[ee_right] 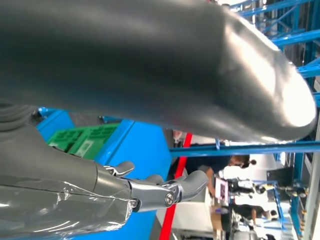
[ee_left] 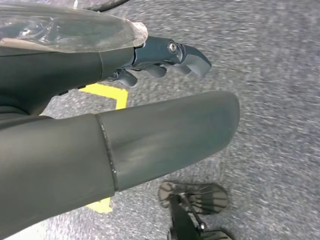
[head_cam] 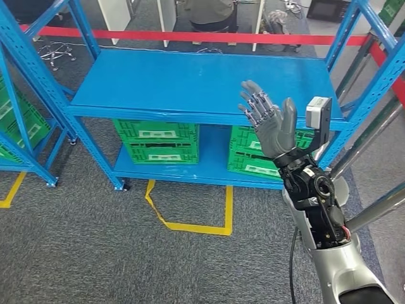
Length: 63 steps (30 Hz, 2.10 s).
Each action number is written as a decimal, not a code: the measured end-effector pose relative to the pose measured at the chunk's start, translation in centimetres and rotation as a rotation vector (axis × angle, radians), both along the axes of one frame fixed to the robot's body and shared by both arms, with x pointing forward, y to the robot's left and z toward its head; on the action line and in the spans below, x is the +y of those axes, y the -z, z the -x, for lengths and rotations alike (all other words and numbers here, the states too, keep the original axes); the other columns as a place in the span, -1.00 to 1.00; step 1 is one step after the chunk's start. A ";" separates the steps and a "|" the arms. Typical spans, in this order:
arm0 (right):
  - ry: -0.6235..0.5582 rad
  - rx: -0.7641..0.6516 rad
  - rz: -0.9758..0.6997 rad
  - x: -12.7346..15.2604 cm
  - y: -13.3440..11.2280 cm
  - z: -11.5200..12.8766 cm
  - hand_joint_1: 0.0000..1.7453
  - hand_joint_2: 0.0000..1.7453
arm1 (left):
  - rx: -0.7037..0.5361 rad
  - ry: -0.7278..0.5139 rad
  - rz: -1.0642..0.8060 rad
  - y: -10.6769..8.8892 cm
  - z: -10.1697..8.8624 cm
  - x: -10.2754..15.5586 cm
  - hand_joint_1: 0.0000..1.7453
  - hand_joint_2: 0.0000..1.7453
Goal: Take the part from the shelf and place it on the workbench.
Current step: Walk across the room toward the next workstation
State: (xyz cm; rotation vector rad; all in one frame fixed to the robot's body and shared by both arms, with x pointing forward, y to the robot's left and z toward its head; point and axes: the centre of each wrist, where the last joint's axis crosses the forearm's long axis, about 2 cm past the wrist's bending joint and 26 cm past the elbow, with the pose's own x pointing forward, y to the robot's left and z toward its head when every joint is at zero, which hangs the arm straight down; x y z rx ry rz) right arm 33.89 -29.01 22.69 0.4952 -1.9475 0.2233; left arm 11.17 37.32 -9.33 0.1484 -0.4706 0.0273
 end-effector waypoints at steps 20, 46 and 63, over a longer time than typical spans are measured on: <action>0.017 -0.005 0.000 -0.6 -0.1 0.3 -1.00 -1.00 | -0.009 0.009 0.005 -0.1 -0.8 -0.4 -1.00 -1.00; 0.029 0.009 0.007 -0.6 0.1 0.5 -1.00 -1.00 | -0.007 0.012 0.010 -0.2 -1.0 -0.6 -1.00 -1.00; 0.021 -0.020 0.015 -0.6 0.1 0.1 -1.00 -1.00 | -0.005 0.005 0.009 -0.2 -1.0 -0.4 -1.00 -1.00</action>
